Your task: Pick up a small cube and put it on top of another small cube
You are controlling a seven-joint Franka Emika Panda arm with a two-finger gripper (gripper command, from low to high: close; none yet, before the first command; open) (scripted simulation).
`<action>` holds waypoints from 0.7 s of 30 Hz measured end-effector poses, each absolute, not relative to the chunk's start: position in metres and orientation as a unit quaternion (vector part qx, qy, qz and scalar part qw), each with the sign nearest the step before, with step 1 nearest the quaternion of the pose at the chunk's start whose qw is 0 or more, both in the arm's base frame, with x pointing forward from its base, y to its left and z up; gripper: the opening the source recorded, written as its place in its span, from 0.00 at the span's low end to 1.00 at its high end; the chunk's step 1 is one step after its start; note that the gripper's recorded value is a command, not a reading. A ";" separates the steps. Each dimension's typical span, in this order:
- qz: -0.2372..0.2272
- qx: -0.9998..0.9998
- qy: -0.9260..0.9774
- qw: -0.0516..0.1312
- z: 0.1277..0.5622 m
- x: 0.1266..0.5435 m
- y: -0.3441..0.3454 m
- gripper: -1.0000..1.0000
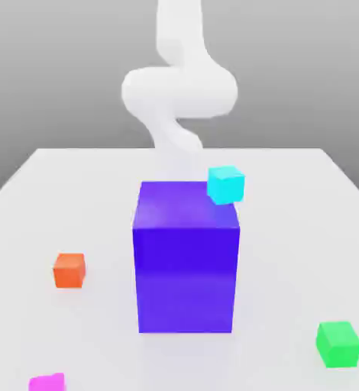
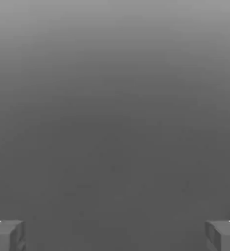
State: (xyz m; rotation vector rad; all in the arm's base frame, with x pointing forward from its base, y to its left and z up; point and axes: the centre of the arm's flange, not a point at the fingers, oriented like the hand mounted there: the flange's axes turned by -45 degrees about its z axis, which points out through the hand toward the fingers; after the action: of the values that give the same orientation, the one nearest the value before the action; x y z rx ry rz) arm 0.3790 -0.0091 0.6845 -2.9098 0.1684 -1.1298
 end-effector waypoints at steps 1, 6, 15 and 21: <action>-0.349 -0.934 0.074 0.010 0.672 0.393 -0.014 0.50; -0.291 -0.941 0.172 0.017 0.609 0.450 -0.039 0.50; -0.187 -0.920 0.344 0.020 0.473 0.519 -0.095 0.50; -0.116 -0.881 0.459 0.016 0.370 0.538 -0.139 0.50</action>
State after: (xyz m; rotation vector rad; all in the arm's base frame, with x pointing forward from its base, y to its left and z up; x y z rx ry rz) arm 0.5377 -0.1388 0.3703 -2.7385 1.4275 -0.3605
